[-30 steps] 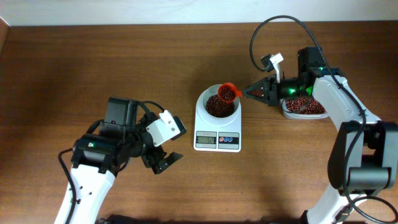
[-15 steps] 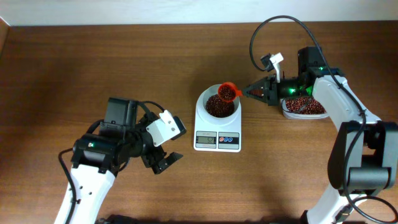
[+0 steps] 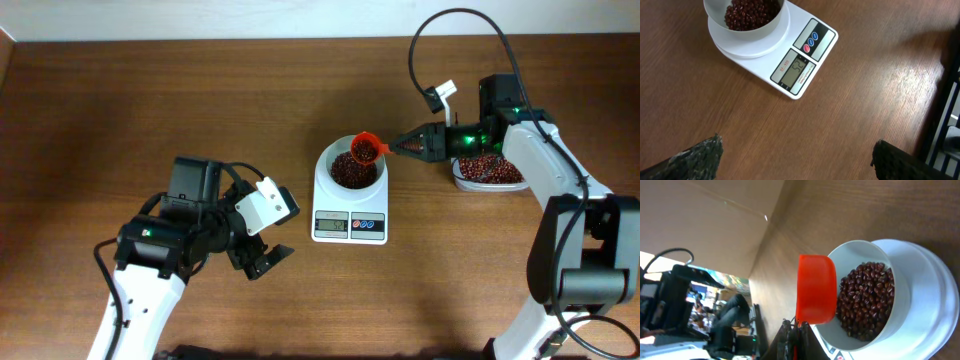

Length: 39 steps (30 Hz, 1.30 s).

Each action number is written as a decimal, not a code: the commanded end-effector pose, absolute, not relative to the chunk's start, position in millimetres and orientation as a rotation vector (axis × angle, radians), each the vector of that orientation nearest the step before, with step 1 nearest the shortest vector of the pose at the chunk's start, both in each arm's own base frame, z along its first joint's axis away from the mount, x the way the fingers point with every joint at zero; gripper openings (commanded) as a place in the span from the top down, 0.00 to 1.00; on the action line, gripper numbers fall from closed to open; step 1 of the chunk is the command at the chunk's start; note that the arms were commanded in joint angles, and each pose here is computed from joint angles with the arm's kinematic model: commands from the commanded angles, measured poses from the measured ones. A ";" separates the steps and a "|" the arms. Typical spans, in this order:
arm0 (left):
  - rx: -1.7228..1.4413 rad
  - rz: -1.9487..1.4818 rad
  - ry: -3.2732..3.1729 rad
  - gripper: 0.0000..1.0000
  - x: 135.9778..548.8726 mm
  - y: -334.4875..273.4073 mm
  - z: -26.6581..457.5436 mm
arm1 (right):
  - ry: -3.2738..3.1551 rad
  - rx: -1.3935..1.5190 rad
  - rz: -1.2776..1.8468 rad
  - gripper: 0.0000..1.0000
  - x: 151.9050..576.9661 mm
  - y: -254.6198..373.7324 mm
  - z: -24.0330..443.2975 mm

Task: Scoop and weigh 50g on scale
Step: 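Tip the scoop over the bowl to pour beans in, then dip the scoop into the bean tub with the right gripper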

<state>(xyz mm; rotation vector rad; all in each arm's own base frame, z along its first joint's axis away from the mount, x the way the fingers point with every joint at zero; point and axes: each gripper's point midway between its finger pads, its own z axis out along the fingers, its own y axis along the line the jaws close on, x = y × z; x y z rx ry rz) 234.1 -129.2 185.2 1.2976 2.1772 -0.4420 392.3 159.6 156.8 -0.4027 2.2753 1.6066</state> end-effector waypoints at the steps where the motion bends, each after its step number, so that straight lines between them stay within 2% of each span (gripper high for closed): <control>1: 1.305 -0.446 2.142 0.01 236.1 -131.2 192.9 | 2.312 -0.323 1.660 0.96 392.1 162.3 156.5; 6: 1.305 -0.446 2.142 0.01 236.1 -131.2 192.9 | 2.243 -0.221 1.688 0.96 402.3 128.8 166.0; 15: 1.305 -0.446 2.142 0.01 236.1 -131.2 192.9 | 2.153 0.210 1.527 0.96 416.6 -15.7 163.7; 18: 1.305 -0.446 2.142 0.01 236.1 -131.2 192.9 | 2.130 0.293 1.465 0.96 400.1 -56.3 159.9; 21: 1.305 -0.446 2.142 0.01 236.1 -131.2 192.9 | 2.262 0.377 1.298 0.96 373.2 -92.2 133.5; 23: 1.305 -0.446 2.142 0.01 236.1 -131.2 192.9 | 2.341 0.244 1.148 0.96 367.0 -101.0 118.4; 28: 1.305 -0.446 2.142 0.01 236.1 -131.2 192.9 | 2.301 0.118 1.004 0.96 380.1 -112.6 126.3; 30: 1.305 -0.446 2.142 0.01 236.1 -131.2 192.9 | 2.406 0.076 0.833 0.96 375.5 -117.0 127.1; 34: 1.305 -0.446 2.142 0.01 236.1 -131.2 192.9 | 2.501 -0.119 0.625 0.96 379.4 -81.2 148.1; 37: 1.305 -0.446 2.142 0.01 236.1 -131.2 192.9 | 2.693 -0.213 0.283 0.96 377.0 -66.4 136.1; 39: 1.305 -0.446 2.142 0.01 236.1 -131.2 192.9 | 2.721 -0.259 0.191 0.96 378.7 -62.5 132.6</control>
